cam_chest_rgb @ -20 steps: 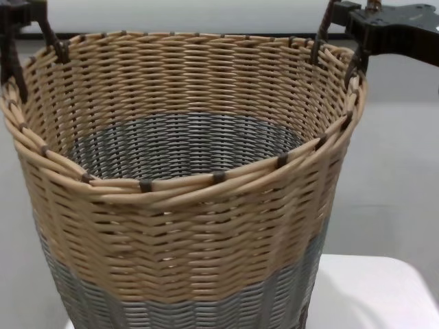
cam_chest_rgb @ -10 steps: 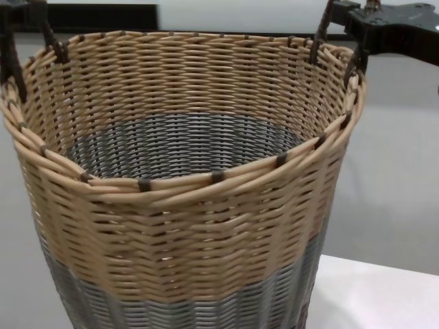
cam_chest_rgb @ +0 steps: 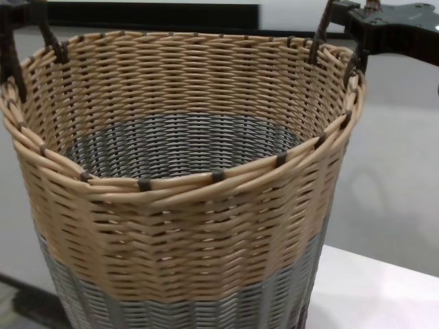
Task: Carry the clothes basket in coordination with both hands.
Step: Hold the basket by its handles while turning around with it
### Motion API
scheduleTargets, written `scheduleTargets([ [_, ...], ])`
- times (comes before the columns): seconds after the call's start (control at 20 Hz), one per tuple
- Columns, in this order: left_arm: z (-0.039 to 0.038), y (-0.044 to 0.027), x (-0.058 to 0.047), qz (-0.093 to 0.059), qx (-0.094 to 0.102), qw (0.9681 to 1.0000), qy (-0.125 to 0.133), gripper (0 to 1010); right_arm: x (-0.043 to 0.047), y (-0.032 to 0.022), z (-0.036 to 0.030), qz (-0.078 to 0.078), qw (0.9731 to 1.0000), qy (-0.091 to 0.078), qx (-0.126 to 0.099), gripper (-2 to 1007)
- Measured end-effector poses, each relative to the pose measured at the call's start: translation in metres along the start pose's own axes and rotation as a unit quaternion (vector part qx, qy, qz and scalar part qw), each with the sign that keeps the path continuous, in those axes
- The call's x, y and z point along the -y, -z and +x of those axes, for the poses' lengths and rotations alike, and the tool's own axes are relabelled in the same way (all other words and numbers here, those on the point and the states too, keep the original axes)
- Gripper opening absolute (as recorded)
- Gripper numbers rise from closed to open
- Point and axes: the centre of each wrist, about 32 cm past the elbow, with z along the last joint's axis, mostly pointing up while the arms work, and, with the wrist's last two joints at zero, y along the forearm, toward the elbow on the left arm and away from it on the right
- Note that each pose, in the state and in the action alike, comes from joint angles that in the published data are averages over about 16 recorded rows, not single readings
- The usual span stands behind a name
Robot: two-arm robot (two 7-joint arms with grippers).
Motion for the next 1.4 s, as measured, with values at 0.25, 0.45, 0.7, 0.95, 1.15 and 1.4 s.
scheduleTargets([
  [0.25, 0.0, 0.0, 0.0, 0.0, 0.0, 1.0, 0.0, 1, 0.0, 0.0, 0.0, 0.0, 1.0, 0.0, 0.0, 31],
  [0.45, 0.0, 0.0, 0.0, 0.0, 0.0, 1.0, 0.0, 1, 0.0, 0.0, 0.0, 0.0, 1.0, 0.0, 0.0, 31],
  [0.7, 0.0, 0.0, 0.0, 0.0, 0.0, 1.0, 0.0, 1, 0.0, 0.0, 0.0, 0.0, 1.0, 0.0, 0.0, 31],
  [0.95, 0.0, 0.0, 0.0, 0.0, 0.0, 1.0, 0.0, 1, 0.0, 0.0, 0.0, 0.0, 1.0, 0.0, 0.0, 31],
  [1.15, 0.0, 0.0, 0.0, 0.0, 0.0, 1.0, 0.0, 1, 0.0, 0.0, 0.0, 0.0, 1.0, 0.0, 0.0, 31],
  [1.4, 0.0, 0.0, 0.0, 0.0, 0.0, 1.0, 0.0, 1, 0.0, 0.0, 0.0, 0.0, 1.0, 0.0, 0.0, 31],
])
